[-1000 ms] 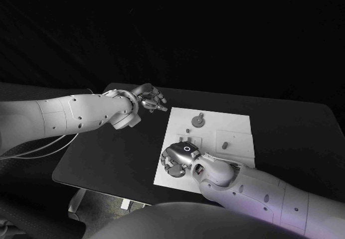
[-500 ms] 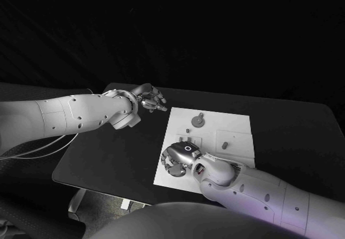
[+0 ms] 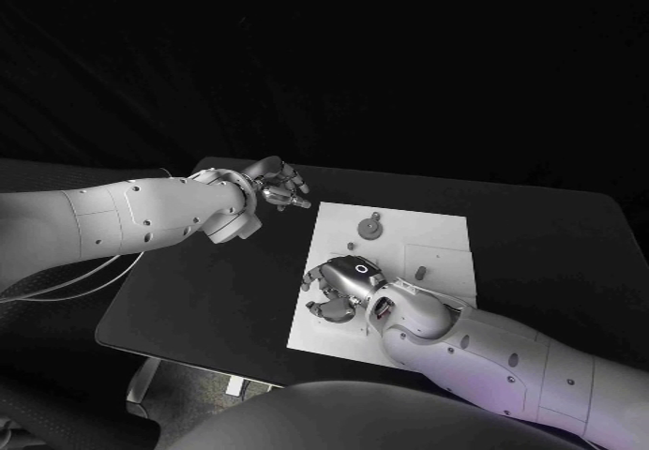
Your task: Assemble the parts on the task board
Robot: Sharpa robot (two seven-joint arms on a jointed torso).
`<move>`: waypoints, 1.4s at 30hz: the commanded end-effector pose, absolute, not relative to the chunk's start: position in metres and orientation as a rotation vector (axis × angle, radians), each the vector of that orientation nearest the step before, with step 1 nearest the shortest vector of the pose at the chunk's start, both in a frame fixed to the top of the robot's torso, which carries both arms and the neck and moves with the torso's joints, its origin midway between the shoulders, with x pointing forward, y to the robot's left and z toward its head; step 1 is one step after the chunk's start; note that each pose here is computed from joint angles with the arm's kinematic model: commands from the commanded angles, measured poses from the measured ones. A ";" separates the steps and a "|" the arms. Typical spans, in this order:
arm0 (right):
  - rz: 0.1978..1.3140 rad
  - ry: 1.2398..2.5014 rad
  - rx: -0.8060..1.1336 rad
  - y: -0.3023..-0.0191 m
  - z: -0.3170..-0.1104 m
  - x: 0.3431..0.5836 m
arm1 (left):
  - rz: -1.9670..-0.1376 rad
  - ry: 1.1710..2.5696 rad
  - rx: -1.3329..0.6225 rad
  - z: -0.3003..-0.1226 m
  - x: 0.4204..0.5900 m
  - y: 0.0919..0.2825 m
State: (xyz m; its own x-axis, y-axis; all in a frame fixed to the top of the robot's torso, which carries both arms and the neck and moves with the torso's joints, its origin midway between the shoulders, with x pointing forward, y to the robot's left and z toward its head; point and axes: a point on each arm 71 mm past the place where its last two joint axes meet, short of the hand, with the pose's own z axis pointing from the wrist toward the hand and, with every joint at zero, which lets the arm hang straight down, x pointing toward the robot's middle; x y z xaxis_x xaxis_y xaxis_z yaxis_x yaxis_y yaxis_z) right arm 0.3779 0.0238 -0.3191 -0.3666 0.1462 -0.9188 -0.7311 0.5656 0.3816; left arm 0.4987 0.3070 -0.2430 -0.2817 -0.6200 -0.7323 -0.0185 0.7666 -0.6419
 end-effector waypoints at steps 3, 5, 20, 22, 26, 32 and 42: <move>1.044 1.688 -0.424 0.016 -0.311 0.385 | -0.649 1.759 -0.495 -0.241 0.500 0.306; 1.040 1.689 -0.415 0.012 -0.309 0.388 | -0.649 1.756 -0.498 -0.241 0.501 0.307; 0.997 1.679 -0.341 -0.031 -0.287 0.414 | -0.666 1.743 -0.513 -0.241 0.503 0.307; 0.987 1.677 -0.326 -0.041 -0.283 0.419 | -0.671 1.742 -0.514 -0.241 0.504 0.307; 0.974 1.681 -0.299 -0.056 -0.277 0.427 | -0.681 1.739 -0.518 -0.241 0.504 0.305; 0.952 1.682 -0.268 -0.076 -0.270 0.436 | -0.696 1.732 -0.524 -0.241 0.505 0.303; 0.930 1.693 -0.193 -0.112 -0.261 0.451 | -0.715 1.736 -0.521 -0.242 0.504 0.298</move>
State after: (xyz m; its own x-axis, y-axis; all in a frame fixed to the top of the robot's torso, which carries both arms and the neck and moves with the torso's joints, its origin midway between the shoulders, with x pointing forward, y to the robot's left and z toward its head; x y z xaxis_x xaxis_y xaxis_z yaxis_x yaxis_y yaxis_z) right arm 0.4507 -0.1110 -0.2622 -0.3133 0.2907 -0.9041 -0.5751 0.6995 0.4242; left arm 0.5043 0.3007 -0.2432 -0.2746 -0.6558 -0.7032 0.0005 0.7312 -0.6821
